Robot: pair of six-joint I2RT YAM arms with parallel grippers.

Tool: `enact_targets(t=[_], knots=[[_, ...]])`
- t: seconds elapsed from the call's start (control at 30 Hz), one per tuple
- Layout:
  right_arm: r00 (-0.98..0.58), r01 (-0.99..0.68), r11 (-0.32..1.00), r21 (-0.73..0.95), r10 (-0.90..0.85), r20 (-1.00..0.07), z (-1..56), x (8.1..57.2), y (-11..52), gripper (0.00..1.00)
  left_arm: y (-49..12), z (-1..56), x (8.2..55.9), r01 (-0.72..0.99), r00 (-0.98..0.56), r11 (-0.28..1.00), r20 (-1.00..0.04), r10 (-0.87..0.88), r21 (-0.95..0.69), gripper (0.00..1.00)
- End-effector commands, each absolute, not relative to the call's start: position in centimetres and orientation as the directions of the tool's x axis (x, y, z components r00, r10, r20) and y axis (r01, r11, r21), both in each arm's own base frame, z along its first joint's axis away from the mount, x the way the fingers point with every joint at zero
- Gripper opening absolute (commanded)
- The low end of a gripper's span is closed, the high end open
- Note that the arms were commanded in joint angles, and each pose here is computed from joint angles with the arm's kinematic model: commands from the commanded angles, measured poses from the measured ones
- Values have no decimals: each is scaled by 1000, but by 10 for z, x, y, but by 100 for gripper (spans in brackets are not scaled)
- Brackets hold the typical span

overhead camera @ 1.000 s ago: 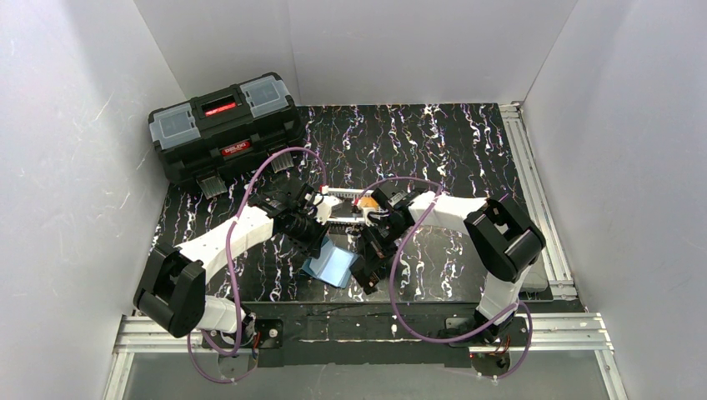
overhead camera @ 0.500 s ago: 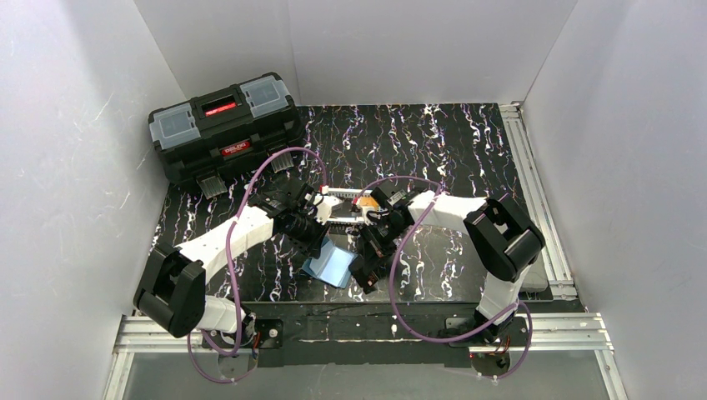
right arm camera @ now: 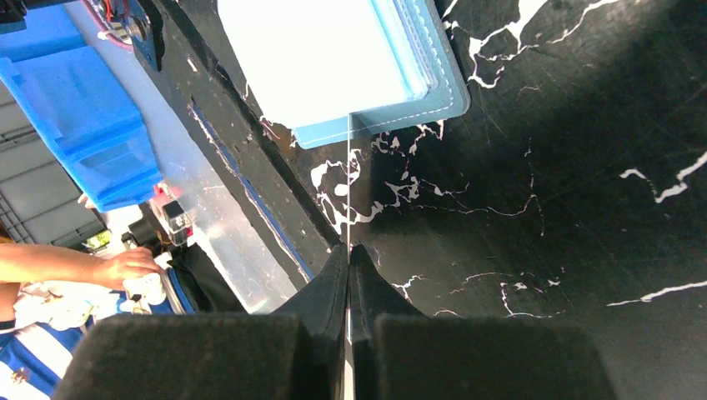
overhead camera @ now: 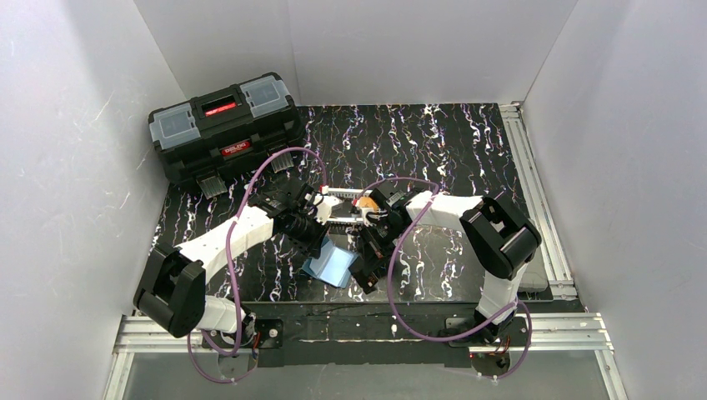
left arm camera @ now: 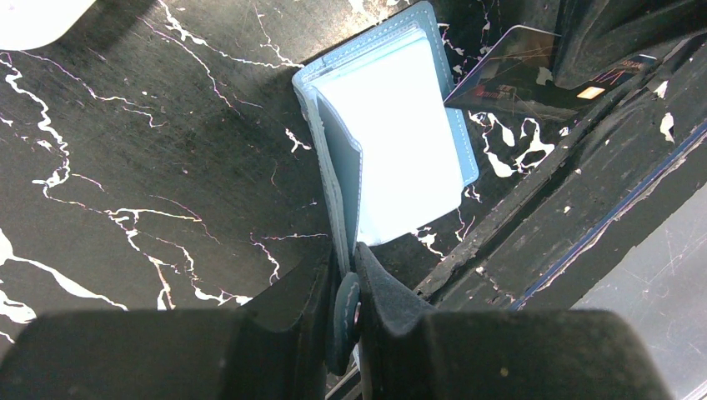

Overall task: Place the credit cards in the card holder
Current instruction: Turn over the card slot in the card holder.

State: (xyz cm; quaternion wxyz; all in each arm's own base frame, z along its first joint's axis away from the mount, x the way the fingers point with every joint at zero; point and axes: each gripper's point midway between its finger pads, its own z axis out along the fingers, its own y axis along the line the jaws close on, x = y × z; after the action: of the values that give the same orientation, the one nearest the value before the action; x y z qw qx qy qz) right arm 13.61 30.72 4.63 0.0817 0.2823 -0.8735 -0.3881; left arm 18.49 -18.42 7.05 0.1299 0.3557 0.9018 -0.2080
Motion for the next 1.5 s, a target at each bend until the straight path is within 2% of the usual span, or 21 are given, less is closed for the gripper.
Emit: enact_targets(t=[0.0, 0.77, 1.07, 1.23, 1.47], knots=[[-816, -456, 490, 743, -563, -129, 58, 142, 319, 1, -190, 81, 182, 706, -704, 640, -400, 587, -304, 12], [-801, -501, 412, 761, -554, -228, 83, 153, 337, 1, -190, 80, 181, 707, -704, 636, -395, 589, -311, 12], [-799, -509, 431, 745, -559, -222, 84, 148, 328, 1, -190, 80, 181, 706, -705, 637, -396, 588, -311, 12], [-804, -499, 492, 713, -571, -169, 68, 141, 312, 1, -190, 81, 181, 706, -705, 636, -397, 588, -311, 12], [-806, -484, 497, 720, -573, -146, 62, 134, 307, 1, -191, 81, 181, 706, -705, 636, -397, 588, -312, 12]])
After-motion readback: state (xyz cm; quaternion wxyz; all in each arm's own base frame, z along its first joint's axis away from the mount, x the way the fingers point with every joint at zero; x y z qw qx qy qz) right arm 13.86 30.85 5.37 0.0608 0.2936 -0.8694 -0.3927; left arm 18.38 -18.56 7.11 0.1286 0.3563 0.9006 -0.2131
